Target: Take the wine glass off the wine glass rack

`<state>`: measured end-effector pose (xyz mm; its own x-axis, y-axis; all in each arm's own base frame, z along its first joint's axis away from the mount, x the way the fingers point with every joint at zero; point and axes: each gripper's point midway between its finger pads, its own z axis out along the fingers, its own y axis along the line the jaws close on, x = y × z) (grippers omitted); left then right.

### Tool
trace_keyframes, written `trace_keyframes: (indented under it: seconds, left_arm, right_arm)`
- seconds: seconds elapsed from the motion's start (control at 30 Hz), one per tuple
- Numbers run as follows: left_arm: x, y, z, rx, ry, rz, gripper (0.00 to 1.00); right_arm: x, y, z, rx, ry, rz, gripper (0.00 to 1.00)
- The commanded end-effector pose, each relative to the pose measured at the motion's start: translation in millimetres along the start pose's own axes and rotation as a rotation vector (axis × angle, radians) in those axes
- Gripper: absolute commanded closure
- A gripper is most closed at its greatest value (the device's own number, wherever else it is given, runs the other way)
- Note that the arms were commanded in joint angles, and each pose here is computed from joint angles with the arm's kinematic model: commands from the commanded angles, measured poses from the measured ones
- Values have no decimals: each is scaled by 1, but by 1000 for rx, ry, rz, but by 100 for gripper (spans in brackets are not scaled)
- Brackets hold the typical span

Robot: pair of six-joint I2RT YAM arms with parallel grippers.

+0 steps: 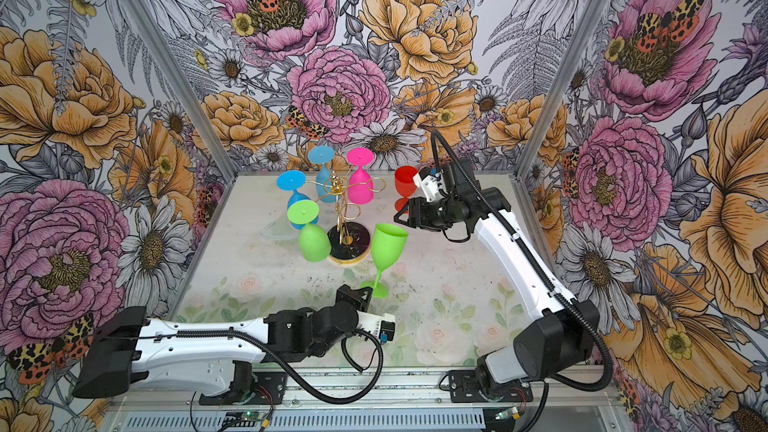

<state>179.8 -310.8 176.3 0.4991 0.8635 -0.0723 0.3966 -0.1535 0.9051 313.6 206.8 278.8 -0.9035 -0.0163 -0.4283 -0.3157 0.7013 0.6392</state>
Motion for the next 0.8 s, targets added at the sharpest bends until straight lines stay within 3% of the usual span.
trace_keyframes:
  seconds: [0.0, 0.33, 0.77]
  left_arm:
    - [2, 10, 0, -68, 30, 14, 100]
    - [15, 7, 2, -90, 97, 49, 100]
    - [20, 7, 4, -145, 137, 112, 100]
  right_arm:
    - [0, 6, 0, -15, 18, -31, 42]
    - [13, 9, 4, -41, 70, -43, 45]
    - [23, 14, 13, -92, 125, -43, 64]
